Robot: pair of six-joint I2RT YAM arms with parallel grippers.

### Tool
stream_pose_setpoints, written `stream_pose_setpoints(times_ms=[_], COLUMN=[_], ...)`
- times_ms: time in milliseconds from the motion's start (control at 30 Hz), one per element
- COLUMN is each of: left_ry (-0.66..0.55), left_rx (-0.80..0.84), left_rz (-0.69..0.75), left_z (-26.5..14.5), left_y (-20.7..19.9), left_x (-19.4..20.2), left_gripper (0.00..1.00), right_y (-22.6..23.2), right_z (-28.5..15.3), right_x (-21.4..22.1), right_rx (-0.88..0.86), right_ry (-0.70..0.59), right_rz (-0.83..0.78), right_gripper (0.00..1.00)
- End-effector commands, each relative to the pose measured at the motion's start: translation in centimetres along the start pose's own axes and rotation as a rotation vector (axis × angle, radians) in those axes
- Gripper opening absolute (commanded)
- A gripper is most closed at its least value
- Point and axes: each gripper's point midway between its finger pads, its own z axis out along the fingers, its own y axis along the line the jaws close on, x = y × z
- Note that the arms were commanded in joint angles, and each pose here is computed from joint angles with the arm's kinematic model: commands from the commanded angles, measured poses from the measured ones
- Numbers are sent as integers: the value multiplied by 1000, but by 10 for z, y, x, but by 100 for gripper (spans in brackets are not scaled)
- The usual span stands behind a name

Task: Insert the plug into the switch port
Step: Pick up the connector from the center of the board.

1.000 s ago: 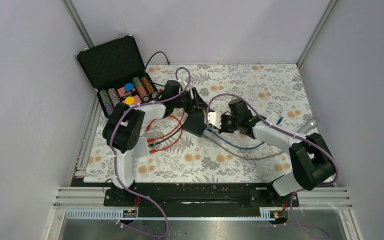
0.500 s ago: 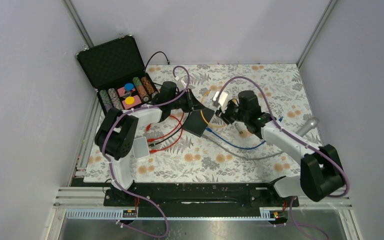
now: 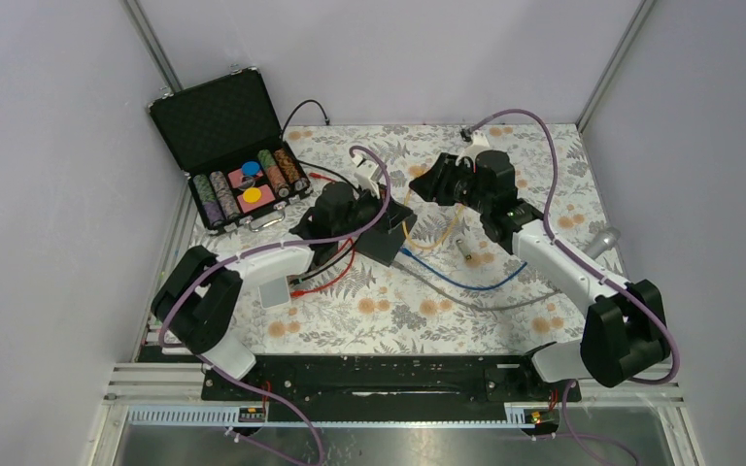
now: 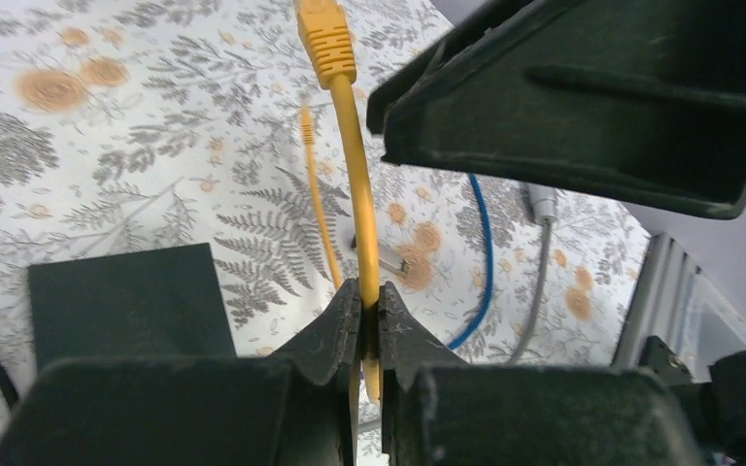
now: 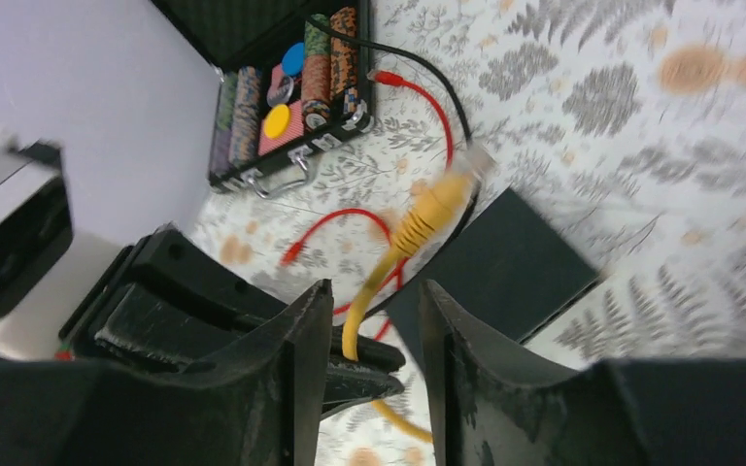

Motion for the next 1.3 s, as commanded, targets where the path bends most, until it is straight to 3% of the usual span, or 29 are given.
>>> stream_pose_setpoints(times_ms=[0, 200, 533, 733, 800, 900, 967, 1167, 1267], left_ry=[-128, -112, -98, -98, -103, -121, -137, -167, -225], left_rx=[-75, -85, -80, -77, -61, -48, -59, -37, 30], left_rz=[116, 128, 132, 138, 119, 58, 34, 35, -7], left_z=[-7, -4, 6, 8, 8, 5, -1, -11, -20], left_y=[3, 3, -1, -2, -5, -1, 6, 3, -5], left_x=[-36, -32, -26, -26, -27, -32, -40, -52, -63], left_gripper=[0, 0, 0, 0, 0, 0, 0, 0, 0], right_y=[1, -15, -2, 2, 14, 31, 29, -27, -18], right_z=[3, -9, 21, 25, 23, 12, 1, -28, -39], right_x=[-14, -16, -8, -8, -11, -18, -25, -19, -23], right_rx=[48, 154, 44, -8, -82, -234, -267, 42, -44], right_ry=[-93, -135, -50, -47, -45, -12, -11, -40, -88], right_rz=[407, 438, 422, 348, 327, 291, 287, 211, 198], right_gripper=[43, 41, 41, 25, 29, 45, 47, 47, 47])
